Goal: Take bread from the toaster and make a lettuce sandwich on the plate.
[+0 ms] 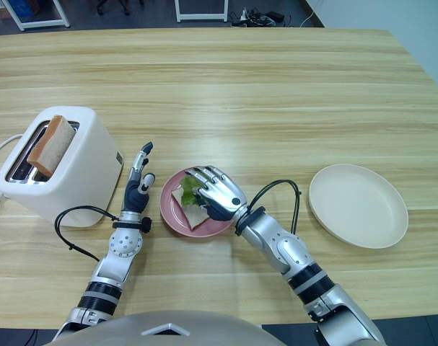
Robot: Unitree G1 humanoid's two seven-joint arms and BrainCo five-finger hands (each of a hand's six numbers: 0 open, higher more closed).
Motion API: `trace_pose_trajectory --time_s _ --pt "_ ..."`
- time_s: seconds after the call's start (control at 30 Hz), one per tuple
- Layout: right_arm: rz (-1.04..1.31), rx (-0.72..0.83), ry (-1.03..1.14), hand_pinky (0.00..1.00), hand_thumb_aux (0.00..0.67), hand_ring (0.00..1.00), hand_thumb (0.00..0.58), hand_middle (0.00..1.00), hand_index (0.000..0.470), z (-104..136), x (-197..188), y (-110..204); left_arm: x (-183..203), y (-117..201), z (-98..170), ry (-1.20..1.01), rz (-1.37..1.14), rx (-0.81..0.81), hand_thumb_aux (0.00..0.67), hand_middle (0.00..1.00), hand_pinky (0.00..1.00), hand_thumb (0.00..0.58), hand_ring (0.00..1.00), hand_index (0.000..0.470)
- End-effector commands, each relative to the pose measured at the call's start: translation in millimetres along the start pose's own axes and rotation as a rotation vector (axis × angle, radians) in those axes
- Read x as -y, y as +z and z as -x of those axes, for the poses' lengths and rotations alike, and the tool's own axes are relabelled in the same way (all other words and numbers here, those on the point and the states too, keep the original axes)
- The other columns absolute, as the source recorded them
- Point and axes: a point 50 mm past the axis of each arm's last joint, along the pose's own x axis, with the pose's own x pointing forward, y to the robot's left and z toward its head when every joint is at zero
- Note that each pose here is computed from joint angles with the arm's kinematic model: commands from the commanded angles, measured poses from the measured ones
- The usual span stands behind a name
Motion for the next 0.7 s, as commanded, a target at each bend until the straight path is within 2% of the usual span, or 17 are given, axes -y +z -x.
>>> trace_pose_trajectory --time_s 0.03,0.47,0.7 --pt "0.003 0.012 0.033 0.00 0.670 0.00 0.580 0.00 0.470 3.0 -4.0 3.0 3.3 -2.7 -0.1 -0.008 -0.004 -0.011 0.000 0.00 0.00 0.000 0.00 0.000" --pt "-0.046 0.052 -0.049 0.00 0.670 0.00 0.580 0.00 0.470 -4.2 5.6 11.0 6.3 -7.3 0.8 -0.019 -0.015 -0.026 0.000 0.00 0.00 0.000 0.00 0.000" --pt "-0.057 0.034 -0.038 0.00 0.670 0.00 0.580 0.00 0.470 -10.7 -2.4 7.1 8.4 -8.2 2.0 -0.022 -0.017 -0.031 0.000 0.00 0.00 0.000 0.00 0.000"
